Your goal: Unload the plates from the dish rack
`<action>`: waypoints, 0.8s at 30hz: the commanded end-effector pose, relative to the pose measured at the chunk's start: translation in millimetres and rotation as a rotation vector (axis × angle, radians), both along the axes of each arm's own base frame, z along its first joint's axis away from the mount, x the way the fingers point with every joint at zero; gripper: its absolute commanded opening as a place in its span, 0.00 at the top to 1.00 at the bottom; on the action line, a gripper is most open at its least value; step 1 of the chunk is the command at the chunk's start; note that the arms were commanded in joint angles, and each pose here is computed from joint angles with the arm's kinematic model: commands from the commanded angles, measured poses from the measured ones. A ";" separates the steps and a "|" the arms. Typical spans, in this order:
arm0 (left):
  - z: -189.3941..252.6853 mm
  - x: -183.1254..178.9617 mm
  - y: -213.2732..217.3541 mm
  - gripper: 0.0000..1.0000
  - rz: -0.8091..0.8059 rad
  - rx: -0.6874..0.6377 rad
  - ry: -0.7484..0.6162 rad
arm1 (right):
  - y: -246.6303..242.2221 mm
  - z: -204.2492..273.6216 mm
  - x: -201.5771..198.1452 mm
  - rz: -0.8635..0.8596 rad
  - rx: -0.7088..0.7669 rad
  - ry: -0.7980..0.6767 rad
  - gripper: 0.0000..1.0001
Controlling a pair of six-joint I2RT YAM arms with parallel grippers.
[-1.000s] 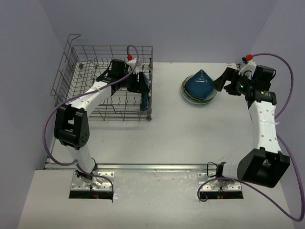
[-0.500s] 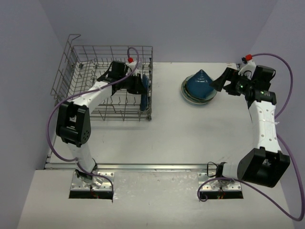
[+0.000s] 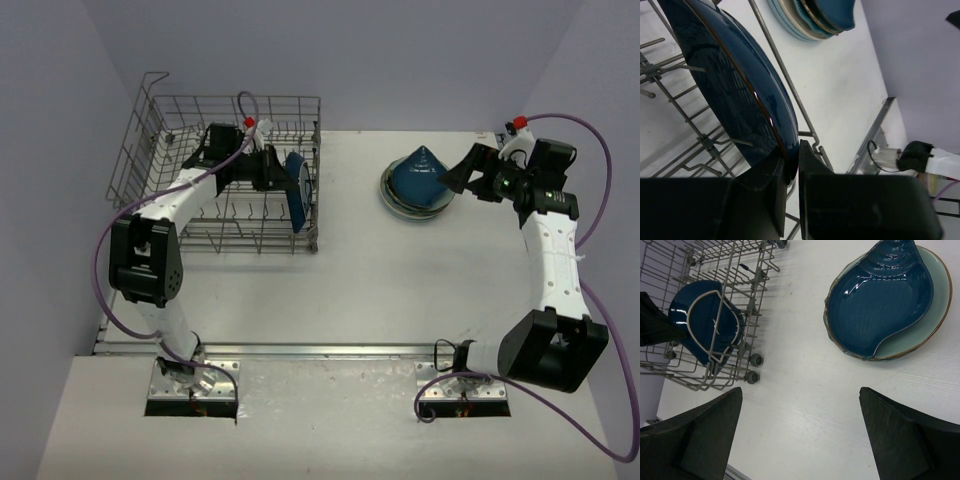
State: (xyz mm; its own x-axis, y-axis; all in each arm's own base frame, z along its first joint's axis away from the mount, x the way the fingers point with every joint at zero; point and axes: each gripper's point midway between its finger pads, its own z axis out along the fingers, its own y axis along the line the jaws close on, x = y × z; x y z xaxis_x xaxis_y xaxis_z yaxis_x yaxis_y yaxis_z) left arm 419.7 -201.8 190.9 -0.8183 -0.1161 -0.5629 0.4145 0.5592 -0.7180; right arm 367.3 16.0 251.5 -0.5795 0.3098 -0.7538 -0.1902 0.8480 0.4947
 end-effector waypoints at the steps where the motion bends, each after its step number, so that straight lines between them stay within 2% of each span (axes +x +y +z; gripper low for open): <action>1: 122.7 -7.9 -4.9 1.00 -0.098 -0.158 -0.286 | 1.1 12.5 2.0 0.005 0.013 -0.036 0.01; 3: 138.5 -6.8 -3.9 1.00 -0.100 -0.146 -0.329 | 1.3 13.2 2.3 0.003 0.016 -0.037 0.01; 7: 167.1 -2.1 5.4 1.00 -0.083 -0.040 -0.464 | 1.1 17.3 2.0 0.003 0.011 -0.048 0.01; 13: 183.5 -3.3 17.9 1.00 -0.071 0.090 -0.562 | 1.6 21.3 1.7 0.005 0.011 -0.054 0.01; 18: 194.8 -11.1 30.1 1.00 -0.096 0.310 -0.741 | 1.9 23.1 3.5 0.006 0.019 -0.054 0.01; 20: 192.0 -14.8 34.3 1.00 -0.100 0.438 -0.812 | 2.0 24.6 4.5 0.006 0.022 -0.057 0.01; 24: 174.3 -48.5 25.1 1.00 -0.245 0.694 -1.002 | 3.4 26.5 7.6 0.018 0.034 -0.057 0.01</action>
